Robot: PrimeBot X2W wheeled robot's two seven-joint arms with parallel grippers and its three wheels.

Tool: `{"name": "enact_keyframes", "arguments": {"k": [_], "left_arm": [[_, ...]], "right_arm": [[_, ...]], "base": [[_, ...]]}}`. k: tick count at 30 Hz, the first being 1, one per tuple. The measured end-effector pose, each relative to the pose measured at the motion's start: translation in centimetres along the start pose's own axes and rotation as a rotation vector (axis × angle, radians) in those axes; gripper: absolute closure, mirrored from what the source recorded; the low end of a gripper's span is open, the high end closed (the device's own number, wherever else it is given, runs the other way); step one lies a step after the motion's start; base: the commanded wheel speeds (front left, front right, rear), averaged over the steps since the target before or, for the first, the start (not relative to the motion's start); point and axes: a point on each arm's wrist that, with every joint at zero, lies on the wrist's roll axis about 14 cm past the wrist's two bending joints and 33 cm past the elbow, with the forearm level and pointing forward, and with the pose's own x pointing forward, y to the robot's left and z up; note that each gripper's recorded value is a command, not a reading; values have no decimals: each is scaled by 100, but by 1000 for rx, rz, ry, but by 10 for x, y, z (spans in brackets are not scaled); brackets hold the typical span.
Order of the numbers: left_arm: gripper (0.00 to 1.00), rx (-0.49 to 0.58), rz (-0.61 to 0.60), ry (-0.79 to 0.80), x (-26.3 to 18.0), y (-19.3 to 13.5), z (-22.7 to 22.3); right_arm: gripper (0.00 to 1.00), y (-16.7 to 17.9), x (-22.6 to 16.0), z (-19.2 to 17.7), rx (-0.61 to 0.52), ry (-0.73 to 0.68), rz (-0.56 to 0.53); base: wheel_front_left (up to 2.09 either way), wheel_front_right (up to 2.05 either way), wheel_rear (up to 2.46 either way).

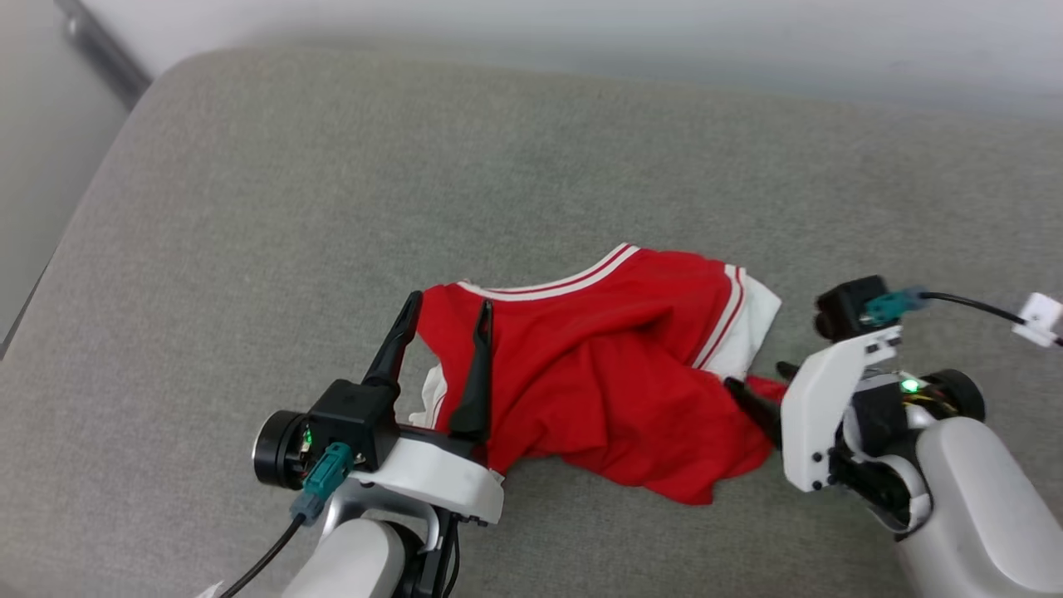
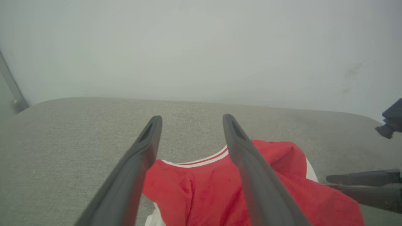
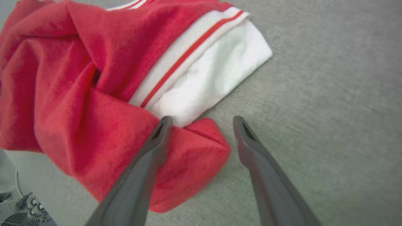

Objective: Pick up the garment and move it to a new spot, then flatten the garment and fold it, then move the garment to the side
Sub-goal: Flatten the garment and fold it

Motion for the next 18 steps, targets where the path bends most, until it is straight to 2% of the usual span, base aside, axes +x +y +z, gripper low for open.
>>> {"name": "enact_keyframes", "arguments": {"k": [7, 8, 9, 10, 15, 18], "left_arm": [[0, 9, 40, 38, 3, 14, -17], [0, 10, 43, 39, 3, 15, -18], [0, 10, 45, 41, 3, 15, -19], [0, 10, 45, 40, 3, 15, -19], [0, 9, 33, 32, 4, 11, -17], [0, 13, 21, 19, 5, 9, -12]], "right_arm": [[0, 15, 32, -34, -15, 162, 74], [53, 16, 34, -35, -14, 170, 78], [82, 17, 35, -36, -12, 174, 83], [100, 17, 34, -35, -15, 176, 86], [100, 22, 29, -30, -33, 142, 94], [100, 17, 20, -17, -49, 76, 75]], "base": [[0, 0, 0], [0, 0, 0], [0, 0, 0], [0, 0, 0], [0, 0, 0], [0, 0, 0]]}}
